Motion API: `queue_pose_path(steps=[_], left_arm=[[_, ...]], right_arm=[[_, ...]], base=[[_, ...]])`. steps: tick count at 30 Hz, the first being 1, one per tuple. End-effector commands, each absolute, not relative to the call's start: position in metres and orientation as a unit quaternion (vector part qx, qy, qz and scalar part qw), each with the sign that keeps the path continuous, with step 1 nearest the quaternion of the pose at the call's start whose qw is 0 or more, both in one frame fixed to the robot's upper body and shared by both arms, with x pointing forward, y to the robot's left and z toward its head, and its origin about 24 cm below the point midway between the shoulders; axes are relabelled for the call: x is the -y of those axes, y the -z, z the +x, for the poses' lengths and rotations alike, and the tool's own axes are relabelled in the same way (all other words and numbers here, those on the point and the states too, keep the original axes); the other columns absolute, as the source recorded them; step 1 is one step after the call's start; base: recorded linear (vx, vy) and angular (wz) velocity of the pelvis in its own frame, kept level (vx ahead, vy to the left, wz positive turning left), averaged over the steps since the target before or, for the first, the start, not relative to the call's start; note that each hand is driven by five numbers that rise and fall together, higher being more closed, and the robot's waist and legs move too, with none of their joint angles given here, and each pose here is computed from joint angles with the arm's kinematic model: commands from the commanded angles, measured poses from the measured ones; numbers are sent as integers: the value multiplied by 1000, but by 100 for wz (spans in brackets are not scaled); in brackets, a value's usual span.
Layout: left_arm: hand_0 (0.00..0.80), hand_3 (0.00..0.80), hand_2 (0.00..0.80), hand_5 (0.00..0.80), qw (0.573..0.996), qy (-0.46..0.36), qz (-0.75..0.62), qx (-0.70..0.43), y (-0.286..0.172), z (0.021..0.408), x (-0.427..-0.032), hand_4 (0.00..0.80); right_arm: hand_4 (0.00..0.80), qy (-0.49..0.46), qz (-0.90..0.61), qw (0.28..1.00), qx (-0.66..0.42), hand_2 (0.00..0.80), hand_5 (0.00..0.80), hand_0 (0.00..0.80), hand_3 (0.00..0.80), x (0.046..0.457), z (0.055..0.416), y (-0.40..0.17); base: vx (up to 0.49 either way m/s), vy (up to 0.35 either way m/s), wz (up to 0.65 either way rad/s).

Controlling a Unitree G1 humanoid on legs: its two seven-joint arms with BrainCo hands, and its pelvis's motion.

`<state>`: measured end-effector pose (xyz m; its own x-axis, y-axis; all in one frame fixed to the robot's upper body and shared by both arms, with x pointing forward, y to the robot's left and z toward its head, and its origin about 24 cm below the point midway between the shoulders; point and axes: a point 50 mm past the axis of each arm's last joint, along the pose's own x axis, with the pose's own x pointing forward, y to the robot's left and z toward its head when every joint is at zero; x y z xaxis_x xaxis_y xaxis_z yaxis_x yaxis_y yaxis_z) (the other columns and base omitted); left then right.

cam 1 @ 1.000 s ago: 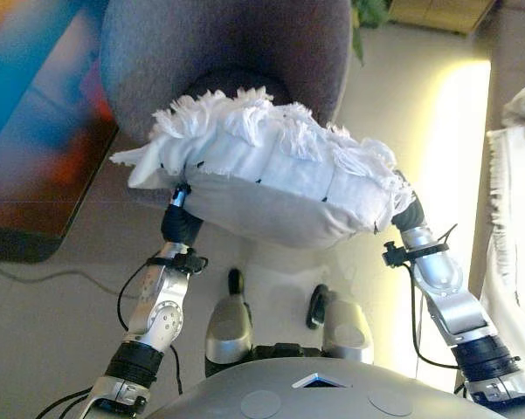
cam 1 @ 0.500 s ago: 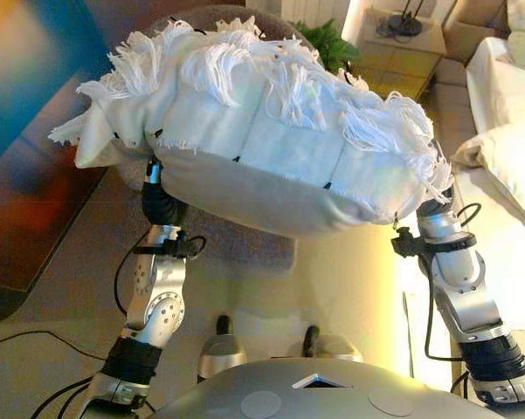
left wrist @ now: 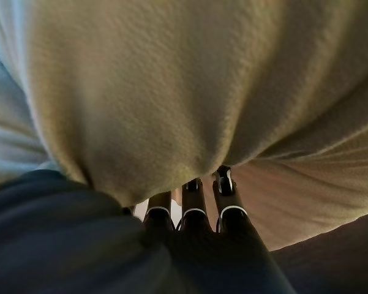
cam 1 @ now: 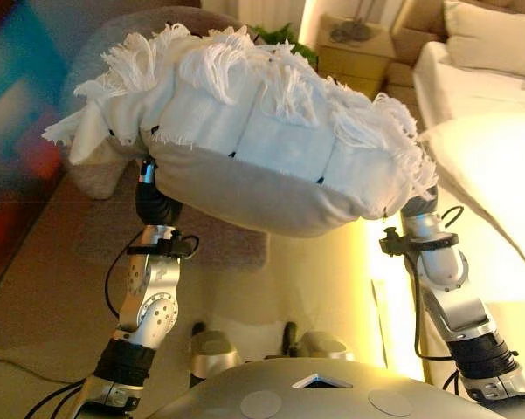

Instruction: Pick up the cushion and take it to the sofa

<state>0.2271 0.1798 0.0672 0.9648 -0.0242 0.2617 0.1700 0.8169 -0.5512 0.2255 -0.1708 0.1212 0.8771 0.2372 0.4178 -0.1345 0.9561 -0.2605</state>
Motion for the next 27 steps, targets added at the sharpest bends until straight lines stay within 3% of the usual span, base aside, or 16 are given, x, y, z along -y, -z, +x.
queue_pose_path(steps=[1, 4, 11, 18, 23, 27], left_arm=[[800, 800, 800, 800, 911, 176, -285, 240, -122, 230, -147, 800], [800, 800, 800, 800, 913, 162, -294, 230, -119, 231, -144, 800], [800, 800, 800, 800, 917, 141, -303, 219, -110, 226, -139, 800], [800, 800, 800, 800, 917, 147, -291, 229, -117, 234, -139, 800], [800, 800, 800, 800, 923, 165, -269, 222, -115, 233, -137, 800], [800, 800, 800, 800, 924, 173, -270, 209, -113, 235, -144, 800]], right_arm=[[800, -143, -99, 922, 347, 800, 800, 800, 800, 144, 228, -163], [800, -145, -100, 927, 332, 800, 800, 800, 800, 138, 231, -158], [800, -153, -97, 936, 300, 800, 800, 800, 800, 133, 232, -145], [800, -140, -90, 935, 312, 800, 800, 800, 800, 146, 232, -151], [800, -113, -79, 943, 303, 800, 800, 800, 800, 141, 230, -145], [800, -110, -76, 947, 293, 800, 800, 800, 800, 138, 232, -141]], base=[[249, -25, -43], [369, 31, -81], [530, 52, 25], [697, 188, -15], [688, 58, 23], [503, 46, 83]])
